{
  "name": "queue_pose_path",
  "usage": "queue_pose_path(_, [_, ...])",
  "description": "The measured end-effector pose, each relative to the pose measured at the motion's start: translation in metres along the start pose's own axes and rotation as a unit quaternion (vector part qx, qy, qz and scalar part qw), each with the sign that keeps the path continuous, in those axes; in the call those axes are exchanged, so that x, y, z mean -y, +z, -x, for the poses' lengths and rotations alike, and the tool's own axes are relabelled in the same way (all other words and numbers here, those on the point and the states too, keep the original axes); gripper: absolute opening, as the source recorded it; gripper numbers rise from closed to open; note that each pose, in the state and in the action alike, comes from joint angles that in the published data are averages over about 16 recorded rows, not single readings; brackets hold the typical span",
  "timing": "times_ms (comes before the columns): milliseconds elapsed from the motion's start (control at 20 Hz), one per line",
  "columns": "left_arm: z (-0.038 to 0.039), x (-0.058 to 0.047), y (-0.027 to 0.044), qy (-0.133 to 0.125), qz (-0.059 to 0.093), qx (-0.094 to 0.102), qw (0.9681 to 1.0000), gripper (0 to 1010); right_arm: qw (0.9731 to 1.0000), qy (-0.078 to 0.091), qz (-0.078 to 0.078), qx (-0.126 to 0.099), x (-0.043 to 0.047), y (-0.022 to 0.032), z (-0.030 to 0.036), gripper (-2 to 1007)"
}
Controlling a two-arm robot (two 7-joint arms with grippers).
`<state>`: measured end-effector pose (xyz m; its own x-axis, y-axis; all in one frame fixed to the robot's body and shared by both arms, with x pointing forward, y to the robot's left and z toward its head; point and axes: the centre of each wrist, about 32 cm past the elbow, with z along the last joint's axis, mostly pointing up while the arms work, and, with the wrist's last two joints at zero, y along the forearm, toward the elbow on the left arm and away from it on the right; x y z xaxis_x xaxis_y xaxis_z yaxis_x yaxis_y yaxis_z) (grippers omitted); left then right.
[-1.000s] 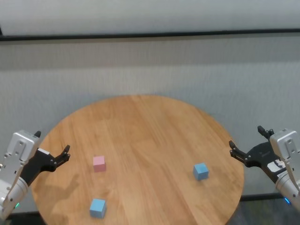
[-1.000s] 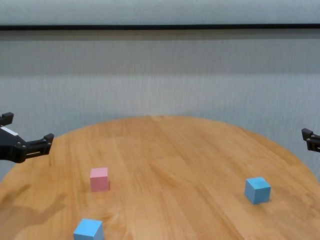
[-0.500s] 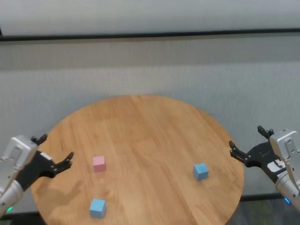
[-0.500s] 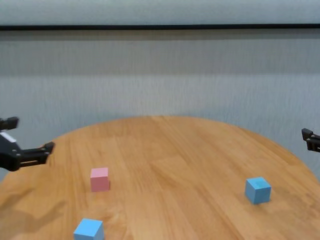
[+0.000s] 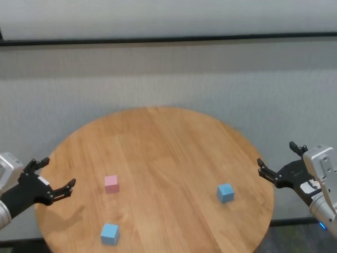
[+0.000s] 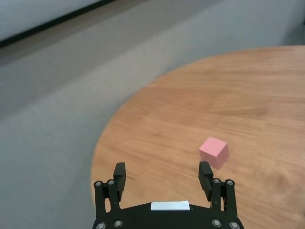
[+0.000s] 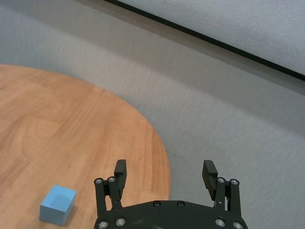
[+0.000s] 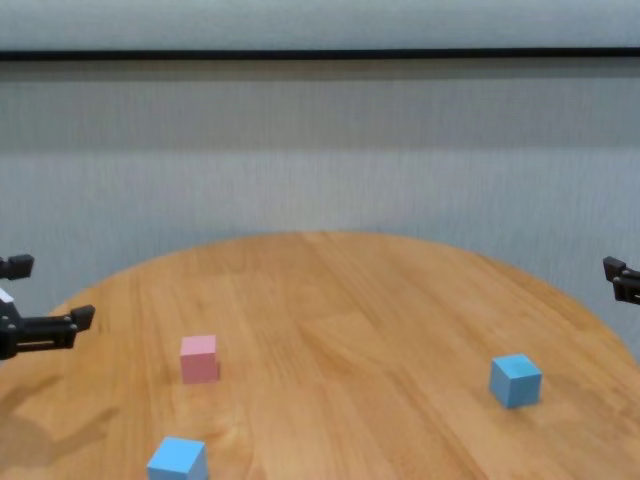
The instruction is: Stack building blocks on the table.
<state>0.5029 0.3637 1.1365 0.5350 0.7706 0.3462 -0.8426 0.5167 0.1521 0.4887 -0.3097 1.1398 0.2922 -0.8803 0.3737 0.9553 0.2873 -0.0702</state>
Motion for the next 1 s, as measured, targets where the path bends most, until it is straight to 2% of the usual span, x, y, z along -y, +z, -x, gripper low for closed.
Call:
queue_pose_path(200, [-0.0047, 0.004, -0.0009, -0.025, -0.005, -0.009, 0.9996, 1003, 1.0, 0.0, 0.0, 0.0, 0.0, 0.0, 0.0, 1001])
queue_pose_path(450, [-0.0057, 0.006, 0.0068, -0.049, -0.01, -0.011, 0.9987, 1003, 1.0, 0.0, 0.0, 0.0, 0.0, 0.0, 0.0, 1001])
queue_pose_path(800, [-0.0041, -0.008, 0.0213, -0.079, -0.007, -0.004, 0.9969, 1003, 1.0, 0.0, 0.0, 0.0, 0.0, 0.0, 0.0, 1001])
queue_pose_path(1000, [-0.0028, -0.018, 0.0255, -0.098, -0.003, 0.0, 0.9952, 1003, 1.0, 0.0, 0.0, 0.0, 0.0, 0.0, 0.0, 1001])
